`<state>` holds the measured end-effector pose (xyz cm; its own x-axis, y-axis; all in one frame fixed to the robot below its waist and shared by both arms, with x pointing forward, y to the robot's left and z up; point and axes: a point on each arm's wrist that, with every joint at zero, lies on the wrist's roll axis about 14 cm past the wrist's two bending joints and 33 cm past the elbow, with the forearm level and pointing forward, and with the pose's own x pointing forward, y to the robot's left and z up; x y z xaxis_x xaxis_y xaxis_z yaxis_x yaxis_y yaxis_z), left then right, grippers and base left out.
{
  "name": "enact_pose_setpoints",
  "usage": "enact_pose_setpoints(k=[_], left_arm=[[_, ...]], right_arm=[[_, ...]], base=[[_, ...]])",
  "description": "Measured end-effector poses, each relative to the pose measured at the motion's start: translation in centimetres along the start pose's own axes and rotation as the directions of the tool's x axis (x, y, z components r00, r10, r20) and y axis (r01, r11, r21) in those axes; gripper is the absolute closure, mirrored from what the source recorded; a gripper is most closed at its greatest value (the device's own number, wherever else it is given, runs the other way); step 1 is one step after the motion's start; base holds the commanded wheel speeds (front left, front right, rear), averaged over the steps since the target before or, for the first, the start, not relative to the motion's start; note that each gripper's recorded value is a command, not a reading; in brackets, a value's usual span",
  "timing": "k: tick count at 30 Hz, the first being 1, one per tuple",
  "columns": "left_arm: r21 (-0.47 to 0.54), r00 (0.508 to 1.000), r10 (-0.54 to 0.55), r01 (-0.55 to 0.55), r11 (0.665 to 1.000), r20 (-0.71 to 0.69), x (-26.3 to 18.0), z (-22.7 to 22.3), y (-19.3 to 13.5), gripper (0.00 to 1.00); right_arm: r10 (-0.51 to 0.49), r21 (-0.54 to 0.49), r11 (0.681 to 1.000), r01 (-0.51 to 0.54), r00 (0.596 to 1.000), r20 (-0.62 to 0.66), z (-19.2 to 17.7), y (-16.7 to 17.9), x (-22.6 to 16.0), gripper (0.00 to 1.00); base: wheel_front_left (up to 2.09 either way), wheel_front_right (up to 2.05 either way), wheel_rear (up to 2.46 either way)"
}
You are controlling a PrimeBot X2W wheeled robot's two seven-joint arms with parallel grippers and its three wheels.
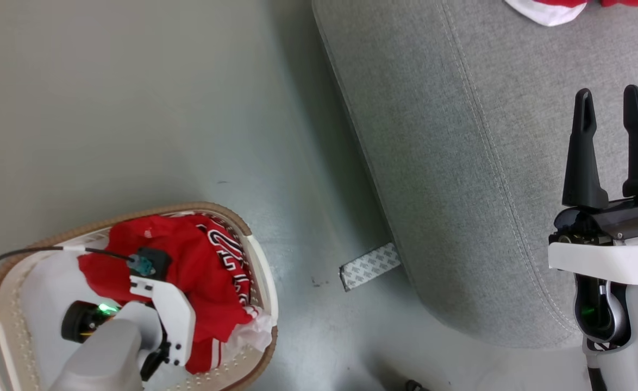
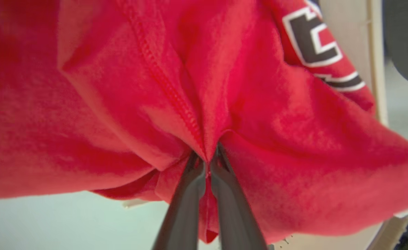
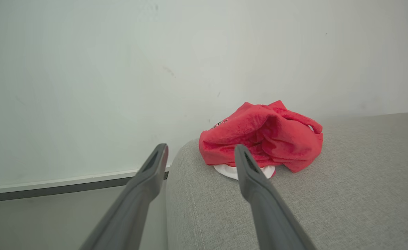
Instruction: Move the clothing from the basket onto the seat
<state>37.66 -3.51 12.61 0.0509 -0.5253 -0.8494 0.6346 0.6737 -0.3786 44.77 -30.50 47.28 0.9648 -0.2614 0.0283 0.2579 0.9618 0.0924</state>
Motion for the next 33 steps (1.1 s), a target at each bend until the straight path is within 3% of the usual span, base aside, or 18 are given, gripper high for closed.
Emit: enact_pose_setpoints(k=[7,17,24,30,33], left_arm=[[-0.021,0.994,0.020,-0.018,1.000,0.106,-2.1,2.0,-0.6,1.00],[-0.027,0.942,0.007,0.002,1.000,0.336,-7.6,5.9,-5.0,1.00],[-0.008,0.857,0.029,-0.029,1.000,0.514,-13.6,8.0,-7.0,1.00],[0.004,0.750,0.052,-0.073,0.997,0.659,-19.5,9.7,-8.6,1.00],[0.013,0.661,0.059,-0.103,0.995,0.748,-23.5,11.5,-9.2,1.00]], right_arm=[[0.022,-0.006,1.000,-0.022,0.999,0.047,1.7,0.7,-0.1,0.00],[0.056,0.020,0.998,-0.059,0.990,0.132,5.3,1.8,-1.7,0.00],[0.115,0.049,0.991,-0.126,0.977,0.180,7.6,3.3,-3.8,0.00],[0.150,0.123,0.976,-0.182,0.961,0.234,9.7,4.4,-6.6,0.00],[0.179,0.122,0.968,-0.218,0.947,0.267,11.0,4.9,-7.8,0.00]], base=[[0.00,0.00,0.00],[0.00,0.00,0.00],[0.00,0.00,0.00],[0.00,0.00,0.00],[0.00,0.00,0.00]])
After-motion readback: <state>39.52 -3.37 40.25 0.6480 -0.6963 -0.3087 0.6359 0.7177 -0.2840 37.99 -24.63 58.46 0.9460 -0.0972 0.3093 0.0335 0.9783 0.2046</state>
